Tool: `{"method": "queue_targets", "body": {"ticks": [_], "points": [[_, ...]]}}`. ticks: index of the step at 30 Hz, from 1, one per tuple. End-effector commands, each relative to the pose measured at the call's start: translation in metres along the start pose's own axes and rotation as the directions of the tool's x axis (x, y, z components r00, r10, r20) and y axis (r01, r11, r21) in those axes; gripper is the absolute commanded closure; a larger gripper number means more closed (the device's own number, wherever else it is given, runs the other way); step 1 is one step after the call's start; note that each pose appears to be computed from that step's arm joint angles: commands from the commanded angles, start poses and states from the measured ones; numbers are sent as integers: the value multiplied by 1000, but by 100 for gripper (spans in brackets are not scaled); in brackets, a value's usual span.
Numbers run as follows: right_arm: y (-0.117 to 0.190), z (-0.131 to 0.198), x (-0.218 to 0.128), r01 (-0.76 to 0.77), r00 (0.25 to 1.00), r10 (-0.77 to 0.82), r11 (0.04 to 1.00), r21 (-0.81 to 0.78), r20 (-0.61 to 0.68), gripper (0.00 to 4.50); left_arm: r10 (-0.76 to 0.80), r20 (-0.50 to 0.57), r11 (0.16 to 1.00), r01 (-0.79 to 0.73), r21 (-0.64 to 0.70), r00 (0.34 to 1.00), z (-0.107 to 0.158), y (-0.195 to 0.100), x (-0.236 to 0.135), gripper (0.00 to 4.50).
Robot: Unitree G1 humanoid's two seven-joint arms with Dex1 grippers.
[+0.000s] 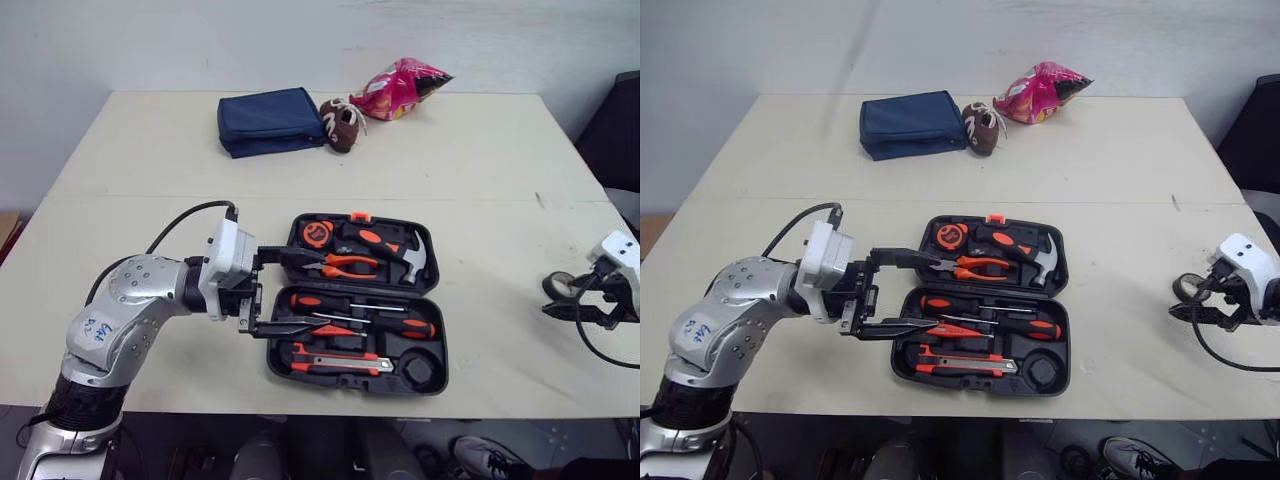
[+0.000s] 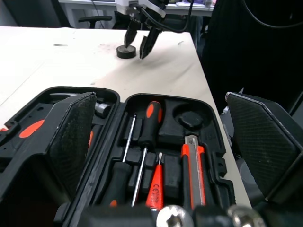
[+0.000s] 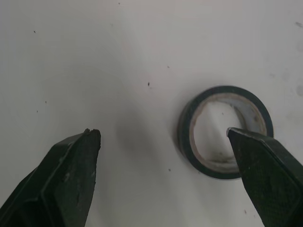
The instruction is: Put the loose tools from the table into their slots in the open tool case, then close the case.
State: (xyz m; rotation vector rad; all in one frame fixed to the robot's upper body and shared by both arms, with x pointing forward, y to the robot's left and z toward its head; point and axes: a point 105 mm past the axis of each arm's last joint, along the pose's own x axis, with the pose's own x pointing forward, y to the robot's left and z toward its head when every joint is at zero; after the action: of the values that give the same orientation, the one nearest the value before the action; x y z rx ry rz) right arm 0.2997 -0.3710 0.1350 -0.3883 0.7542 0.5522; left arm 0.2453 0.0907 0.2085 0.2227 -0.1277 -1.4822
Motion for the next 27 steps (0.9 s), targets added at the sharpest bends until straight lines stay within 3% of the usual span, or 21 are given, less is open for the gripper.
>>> {"method": "queue_targets", "body": {"ticks": [1,4,7,14,17,20,25,27], "points": [[-3,2,-3,5,1000,-5,1000,-12,-21,0,9,17,999,-10,48,1000,10,-2,0,5],[-6,-2,1,15,999,-15,1000,1,-47,0,7,17,999,-8,53,1000,12,-4,2,5],[-9,-5,4,24,998,-24,1000,3,-65,77,1,23,998,-3,63,1000,15,-5,2,0],[-14,-5,2,48,998,-49,999,-25,-42,431,-18,66,997,13,76,998,23,-7,6,0],[-11,7,-3,27,1000,-27,991,-129,4,446,-78,54,996,75,50,995,21,-14,7,0],[18,36,-8,-106,983,141,960,-261,117,446,-98,48,994,96,47,994,20,-17,6,0],[86,87,-20,-280,884,390,882,-378,257,446,-159,-2,987,159,-12,987,7,-25,3,0],[121,92,-20,-367,849,497,799,-477,179,446,-161,-7,987,161,-3,987,5,-22,4,0]]}}
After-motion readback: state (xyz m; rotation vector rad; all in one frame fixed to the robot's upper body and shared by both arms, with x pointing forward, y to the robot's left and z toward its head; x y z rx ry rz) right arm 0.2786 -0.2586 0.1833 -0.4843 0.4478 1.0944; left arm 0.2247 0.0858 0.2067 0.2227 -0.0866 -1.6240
